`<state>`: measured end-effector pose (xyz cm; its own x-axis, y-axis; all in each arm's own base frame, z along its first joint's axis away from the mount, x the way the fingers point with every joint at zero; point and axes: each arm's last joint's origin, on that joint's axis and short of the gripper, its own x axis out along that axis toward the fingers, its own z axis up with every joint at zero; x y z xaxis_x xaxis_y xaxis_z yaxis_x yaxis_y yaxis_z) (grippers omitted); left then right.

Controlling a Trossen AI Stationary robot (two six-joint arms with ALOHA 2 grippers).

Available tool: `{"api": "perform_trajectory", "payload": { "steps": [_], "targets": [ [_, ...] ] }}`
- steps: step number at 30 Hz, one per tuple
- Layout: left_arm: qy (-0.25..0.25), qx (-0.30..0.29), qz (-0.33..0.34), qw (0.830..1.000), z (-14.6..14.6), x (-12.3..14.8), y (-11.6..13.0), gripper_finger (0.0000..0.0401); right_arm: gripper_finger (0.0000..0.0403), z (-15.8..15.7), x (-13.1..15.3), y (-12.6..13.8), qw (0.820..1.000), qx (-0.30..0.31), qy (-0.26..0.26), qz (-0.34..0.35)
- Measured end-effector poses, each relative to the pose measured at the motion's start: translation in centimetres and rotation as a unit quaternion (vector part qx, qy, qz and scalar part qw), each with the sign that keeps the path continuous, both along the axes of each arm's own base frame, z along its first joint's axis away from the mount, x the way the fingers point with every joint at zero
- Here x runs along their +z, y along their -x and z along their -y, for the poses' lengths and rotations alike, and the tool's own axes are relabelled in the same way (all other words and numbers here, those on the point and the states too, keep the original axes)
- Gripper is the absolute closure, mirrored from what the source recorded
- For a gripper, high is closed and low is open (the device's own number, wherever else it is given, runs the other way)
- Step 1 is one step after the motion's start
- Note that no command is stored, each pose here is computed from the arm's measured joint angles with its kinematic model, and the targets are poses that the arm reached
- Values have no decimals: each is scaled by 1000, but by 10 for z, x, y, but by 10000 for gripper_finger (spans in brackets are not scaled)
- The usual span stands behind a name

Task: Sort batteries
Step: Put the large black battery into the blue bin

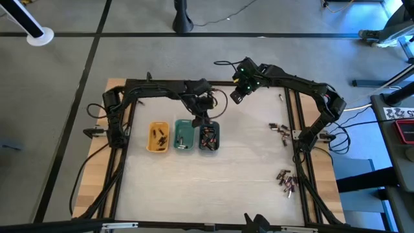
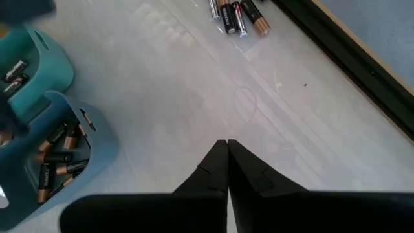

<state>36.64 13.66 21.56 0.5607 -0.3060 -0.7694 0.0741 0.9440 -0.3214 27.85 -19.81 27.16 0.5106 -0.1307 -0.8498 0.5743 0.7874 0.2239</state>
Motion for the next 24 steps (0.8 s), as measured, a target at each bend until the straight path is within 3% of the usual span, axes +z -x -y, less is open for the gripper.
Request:
{"api": "perform_trajectory", "payload": {
  "steps": [6, 17, 24],
  "targets": [
    [19, -5, 3, 1000, 13, -11, -14, 360, 400, -2, -2, 2, 1000, 1, -12, -15],
    [64, 18, -72, 995, 23, -57, -26, 356, 400, -3, -3, 4, 1000, 8, -13, -23],
    [65, 43, -95, 992, 21, -62, -24, 361, 400, -2, -2, 3, 1000, 19, -1, -23]
  ]
}}
